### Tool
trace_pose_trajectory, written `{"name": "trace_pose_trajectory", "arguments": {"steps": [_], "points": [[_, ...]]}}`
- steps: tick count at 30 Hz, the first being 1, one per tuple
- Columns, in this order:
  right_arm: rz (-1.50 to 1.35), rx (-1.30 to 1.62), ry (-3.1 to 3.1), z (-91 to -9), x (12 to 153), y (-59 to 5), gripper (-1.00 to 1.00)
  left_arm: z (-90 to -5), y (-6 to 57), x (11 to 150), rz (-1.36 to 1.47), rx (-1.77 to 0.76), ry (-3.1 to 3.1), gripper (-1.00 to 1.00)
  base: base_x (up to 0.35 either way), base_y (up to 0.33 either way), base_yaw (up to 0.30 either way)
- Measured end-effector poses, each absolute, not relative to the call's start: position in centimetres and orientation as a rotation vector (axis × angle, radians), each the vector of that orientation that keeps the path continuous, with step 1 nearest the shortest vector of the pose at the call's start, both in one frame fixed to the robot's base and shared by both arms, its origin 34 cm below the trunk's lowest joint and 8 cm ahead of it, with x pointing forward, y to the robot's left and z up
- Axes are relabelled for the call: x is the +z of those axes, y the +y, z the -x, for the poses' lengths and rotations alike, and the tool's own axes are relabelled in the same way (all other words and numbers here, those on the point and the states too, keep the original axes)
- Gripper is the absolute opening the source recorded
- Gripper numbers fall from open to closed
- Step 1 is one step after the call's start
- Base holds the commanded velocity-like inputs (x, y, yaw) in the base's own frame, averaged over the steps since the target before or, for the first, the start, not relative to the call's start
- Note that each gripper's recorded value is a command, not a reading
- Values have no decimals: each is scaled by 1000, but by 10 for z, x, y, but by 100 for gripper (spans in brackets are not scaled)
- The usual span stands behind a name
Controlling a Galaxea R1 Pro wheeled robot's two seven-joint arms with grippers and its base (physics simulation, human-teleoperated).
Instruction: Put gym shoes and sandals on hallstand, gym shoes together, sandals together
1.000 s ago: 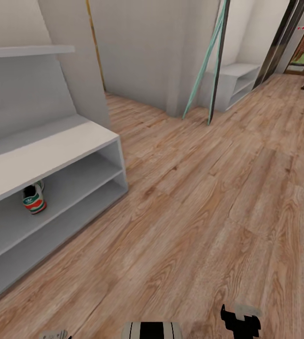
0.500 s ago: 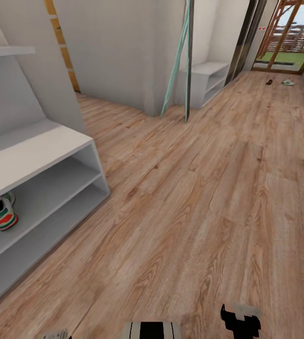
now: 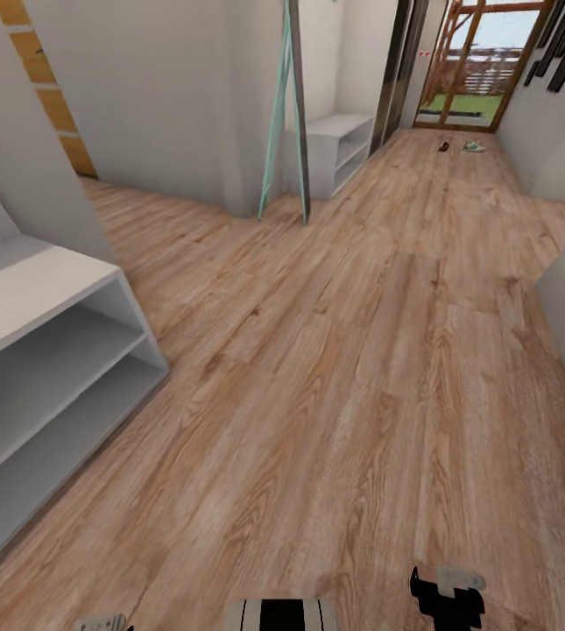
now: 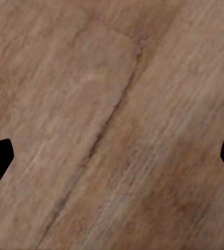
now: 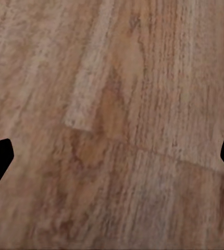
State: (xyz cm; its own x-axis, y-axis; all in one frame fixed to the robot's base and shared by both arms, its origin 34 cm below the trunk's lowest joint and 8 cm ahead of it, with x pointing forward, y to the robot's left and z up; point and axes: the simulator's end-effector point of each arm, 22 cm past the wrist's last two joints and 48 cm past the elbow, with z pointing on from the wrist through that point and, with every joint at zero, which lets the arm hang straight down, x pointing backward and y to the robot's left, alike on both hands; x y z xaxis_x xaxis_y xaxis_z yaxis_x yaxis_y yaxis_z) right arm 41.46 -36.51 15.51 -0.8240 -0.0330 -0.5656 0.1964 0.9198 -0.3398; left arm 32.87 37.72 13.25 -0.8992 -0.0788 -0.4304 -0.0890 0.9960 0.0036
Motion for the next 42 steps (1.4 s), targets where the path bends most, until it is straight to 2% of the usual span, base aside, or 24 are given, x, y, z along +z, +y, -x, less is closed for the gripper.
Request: {"name": "trace_pose_trajectory", "arguments": {"steps": [16, 34, 42], "points": [[-117, -520, 2490, -414, 155, -365, 100, -329, 377, 133, 118, 32, 2694, 100, 30, 0, -288], [-117, -519, 2490, -415, 155, -364, 100, -329, 377, 133, 115, 32, 2694, 100, 314, 0, -278], [-115, -517, 2490, -415, 155, -364, 100, -329, 377, 133, 118, 33, 2694, 100, 336, 0, -89]]}}
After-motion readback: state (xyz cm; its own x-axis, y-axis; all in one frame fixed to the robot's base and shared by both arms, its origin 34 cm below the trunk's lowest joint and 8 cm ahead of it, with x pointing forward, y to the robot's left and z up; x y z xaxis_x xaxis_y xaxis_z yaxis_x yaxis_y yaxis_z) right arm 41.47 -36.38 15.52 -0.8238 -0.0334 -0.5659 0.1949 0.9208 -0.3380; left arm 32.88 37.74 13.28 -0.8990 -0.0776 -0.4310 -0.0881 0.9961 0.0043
